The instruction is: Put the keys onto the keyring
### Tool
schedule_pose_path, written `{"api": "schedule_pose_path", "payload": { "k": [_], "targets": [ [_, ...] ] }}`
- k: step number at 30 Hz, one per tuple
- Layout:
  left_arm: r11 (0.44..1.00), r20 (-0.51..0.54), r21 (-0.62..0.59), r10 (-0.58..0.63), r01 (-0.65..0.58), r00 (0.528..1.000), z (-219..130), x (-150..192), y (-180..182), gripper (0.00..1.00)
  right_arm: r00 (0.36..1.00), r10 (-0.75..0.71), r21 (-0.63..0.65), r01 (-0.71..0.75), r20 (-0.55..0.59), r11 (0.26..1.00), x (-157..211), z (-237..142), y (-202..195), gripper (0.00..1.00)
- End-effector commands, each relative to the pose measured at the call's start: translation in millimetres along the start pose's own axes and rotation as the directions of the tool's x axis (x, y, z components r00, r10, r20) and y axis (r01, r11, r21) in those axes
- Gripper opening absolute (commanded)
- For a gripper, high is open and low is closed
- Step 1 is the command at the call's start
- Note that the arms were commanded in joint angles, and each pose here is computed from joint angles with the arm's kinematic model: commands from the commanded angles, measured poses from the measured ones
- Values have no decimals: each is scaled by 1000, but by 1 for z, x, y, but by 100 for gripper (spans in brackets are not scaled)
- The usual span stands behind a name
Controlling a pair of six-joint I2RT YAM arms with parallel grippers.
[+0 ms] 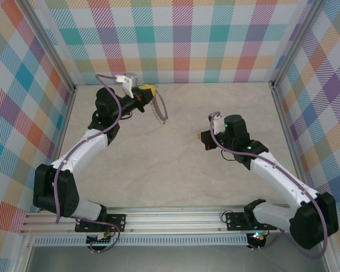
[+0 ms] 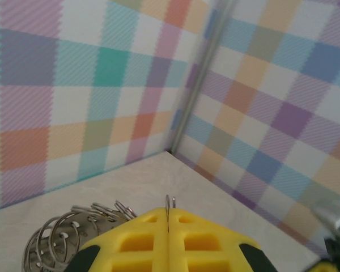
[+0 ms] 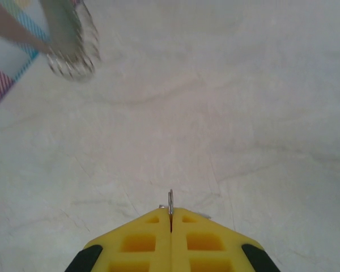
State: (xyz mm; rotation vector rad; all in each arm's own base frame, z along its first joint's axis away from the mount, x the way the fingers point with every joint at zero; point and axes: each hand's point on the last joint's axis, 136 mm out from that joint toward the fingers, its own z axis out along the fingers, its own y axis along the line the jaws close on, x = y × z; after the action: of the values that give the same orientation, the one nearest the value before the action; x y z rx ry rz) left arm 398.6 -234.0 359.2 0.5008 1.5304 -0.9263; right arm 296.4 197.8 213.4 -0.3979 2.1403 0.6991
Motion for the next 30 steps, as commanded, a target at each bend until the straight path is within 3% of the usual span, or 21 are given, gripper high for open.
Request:
{"api": "schedule_pose_path", "payload": {
  "k": [1, 10, 30],
  "targets": [
    [982, -5, 126, 145, -143, 989, 2, -10, -40, 0, 993, 20, -16, -18, 113, 1000, -23, -16, 4, 0],
    [948, -24, 232, 229, -218, 973, 21, 9, -76, 0, 974, 22, -55, -10, 224, 998, -62, -36, 17, 0],
    [895, -34, 349, 307, -277, 951, 50, 36, -128, 0, 951, -41, -284, 132, 305, 950, -101, -47, 53, 0]
  ]
}}
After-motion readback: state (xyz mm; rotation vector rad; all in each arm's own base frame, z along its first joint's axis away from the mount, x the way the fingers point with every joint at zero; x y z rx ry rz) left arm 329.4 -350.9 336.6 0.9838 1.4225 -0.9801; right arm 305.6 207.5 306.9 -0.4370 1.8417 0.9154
